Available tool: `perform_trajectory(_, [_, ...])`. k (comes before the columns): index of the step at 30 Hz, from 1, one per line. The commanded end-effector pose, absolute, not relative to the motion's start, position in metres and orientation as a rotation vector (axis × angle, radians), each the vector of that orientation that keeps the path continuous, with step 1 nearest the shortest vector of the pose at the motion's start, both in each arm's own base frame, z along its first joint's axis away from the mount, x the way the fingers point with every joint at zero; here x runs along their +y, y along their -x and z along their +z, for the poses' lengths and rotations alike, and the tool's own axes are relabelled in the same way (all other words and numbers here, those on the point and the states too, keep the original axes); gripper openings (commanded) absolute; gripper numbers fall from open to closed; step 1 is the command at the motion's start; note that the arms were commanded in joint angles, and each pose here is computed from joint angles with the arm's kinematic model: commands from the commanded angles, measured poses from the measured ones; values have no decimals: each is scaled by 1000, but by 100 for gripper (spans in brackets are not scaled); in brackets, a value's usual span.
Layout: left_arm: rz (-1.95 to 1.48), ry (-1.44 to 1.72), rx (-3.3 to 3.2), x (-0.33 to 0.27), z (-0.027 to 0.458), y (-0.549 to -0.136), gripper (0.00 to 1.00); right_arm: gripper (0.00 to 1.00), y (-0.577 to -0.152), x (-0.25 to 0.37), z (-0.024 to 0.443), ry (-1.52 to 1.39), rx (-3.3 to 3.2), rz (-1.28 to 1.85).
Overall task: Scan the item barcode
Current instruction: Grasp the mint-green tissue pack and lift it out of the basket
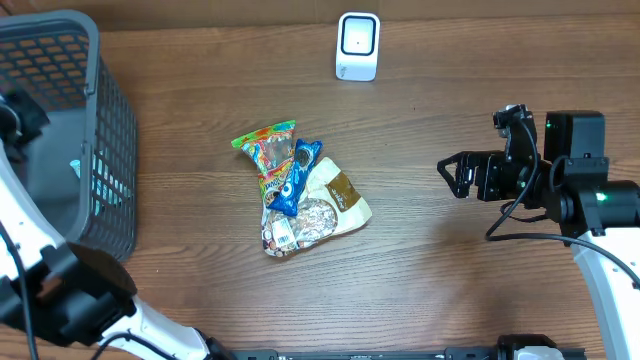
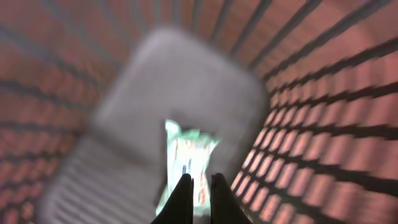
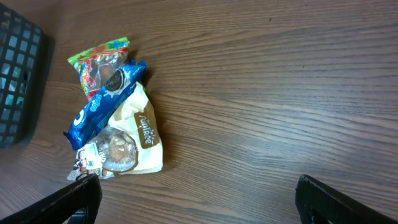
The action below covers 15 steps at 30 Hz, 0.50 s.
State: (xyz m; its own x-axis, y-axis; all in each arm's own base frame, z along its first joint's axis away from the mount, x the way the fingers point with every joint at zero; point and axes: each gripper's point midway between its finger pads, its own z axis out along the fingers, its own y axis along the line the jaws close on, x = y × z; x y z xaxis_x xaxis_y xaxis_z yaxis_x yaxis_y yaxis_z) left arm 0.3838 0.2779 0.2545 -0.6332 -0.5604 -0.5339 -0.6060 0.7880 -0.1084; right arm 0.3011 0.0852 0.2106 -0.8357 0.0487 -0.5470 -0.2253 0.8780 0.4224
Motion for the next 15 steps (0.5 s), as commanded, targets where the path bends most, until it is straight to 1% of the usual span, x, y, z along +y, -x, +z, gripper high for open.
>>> perform_trajectory(1, [167, 834, 2307, 273, 304, -383, 9, 100, -305, 89, 223, 156, 2447, 651])
perform_trajectory(4, [151, 856, 2356, 272, 286, -382, 42, 100, -306, 89, 223, 157, 2442, 650])
perform_trajectory(6, [130, 880, 2414, 272, 264, -381, 57, 100, -306, 89, 224, 159, 2438, 649])
perform_trajectory(7, [116, 893, 2444, 272, 251, -381, 61, 100, -307, 89, 224, 159, 2437, 649])
perform_trajectory(8, [100, 907, 2478, 271, 237, -381, 63, 100, -307, 89, 224, 159, 2435, 648])
perform_trajectory(10, [74, 934, 2535, 271, 212, -381, 61, 100, -307, 89, 224, 159, 2435, 648])
perform_trajectory(15, [16, 1011, 2654, 270, 154, -380, 61, 100, -305, 89, 223, 156, 2444, 651])
